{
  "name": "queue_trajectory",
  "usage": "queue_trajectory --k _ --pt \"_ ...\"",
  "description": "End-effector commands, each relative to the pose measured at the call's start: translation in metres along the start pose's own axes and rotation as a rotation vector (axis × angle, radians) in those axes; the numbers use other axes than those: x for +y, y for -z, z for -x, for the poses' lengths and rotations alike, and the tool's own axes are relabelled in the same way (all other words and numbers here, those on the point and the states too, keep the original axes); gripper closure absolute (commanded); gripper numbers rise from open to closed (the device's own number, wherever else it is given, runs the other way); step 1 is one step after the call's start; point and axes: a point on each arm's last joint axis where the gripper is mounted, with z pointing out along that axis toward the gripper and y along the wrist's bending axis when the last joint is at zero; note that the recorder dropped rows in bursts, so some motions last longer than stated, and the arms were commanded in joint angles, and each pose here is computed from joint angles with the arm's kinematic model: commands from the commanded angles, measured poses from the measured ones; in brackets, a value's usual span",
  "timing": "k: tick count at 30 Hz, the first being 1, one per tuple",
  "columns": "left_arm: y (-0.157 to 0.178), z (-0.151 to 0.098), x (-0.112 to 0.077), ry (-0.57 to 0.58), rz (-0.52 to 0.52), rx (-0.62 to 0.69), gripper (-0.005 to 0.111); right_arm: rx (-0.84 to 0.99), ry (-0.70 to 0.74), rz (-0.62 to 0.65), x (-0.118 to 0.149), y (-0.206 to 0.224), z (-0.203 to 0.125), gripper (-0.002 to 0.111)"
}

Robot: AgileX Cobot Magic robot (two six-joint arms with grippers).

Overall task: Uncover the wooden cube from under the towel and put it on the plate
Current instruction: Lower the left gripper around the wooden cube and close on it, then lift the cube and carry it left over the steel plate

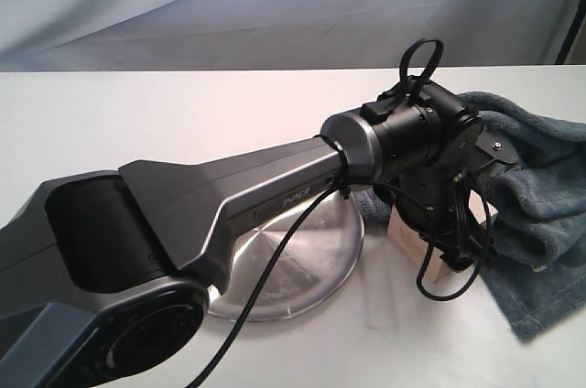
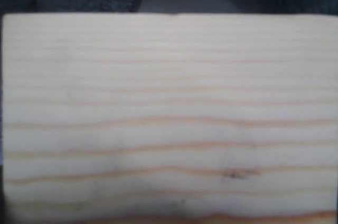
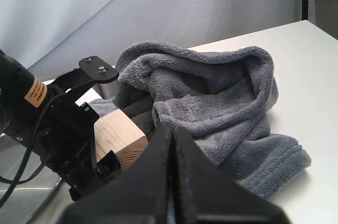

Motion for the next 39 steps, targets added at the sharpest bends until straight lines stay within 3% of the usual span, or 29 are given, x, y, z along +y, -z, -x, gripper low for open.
queue_trajectory --k 1,9,16,28,36,39 --pt "0.023 0.007 0.000 0.007 0.001 -0.045 0.105 0.008 -0.009 0.001 0.000 0.000 -0.002 0.105" --pt "0.057 0.015 0.000 0.007 0.003 -0.118 0.107 0.008 -0.009 0.001 0.000 0.000 -0.002 0.105" --pt "0.057 0.013 -0.002 0.015 -0.015 -0.104 0.107 0.008 -0.009 0.001 0.000 0.000 -0.002 0.105" --pt "0.131 0.017 0.000 0.041 0.001 -0.190 0.107 0.008 -0.009 0.001 0.000 0.000 -0.002 0.105" --pt "0.118 0.015 -0.001 0.054 -0.005 -0.151 0.107 0.008 -0.009 0.001 0.000 0.000 -0.002 0.105" --pt "0.119 0.012 0.007 0.034 0.082 -0.124 0.107 0.008 -0.009 0.001 0.000 0.000 -0.002 0.105"
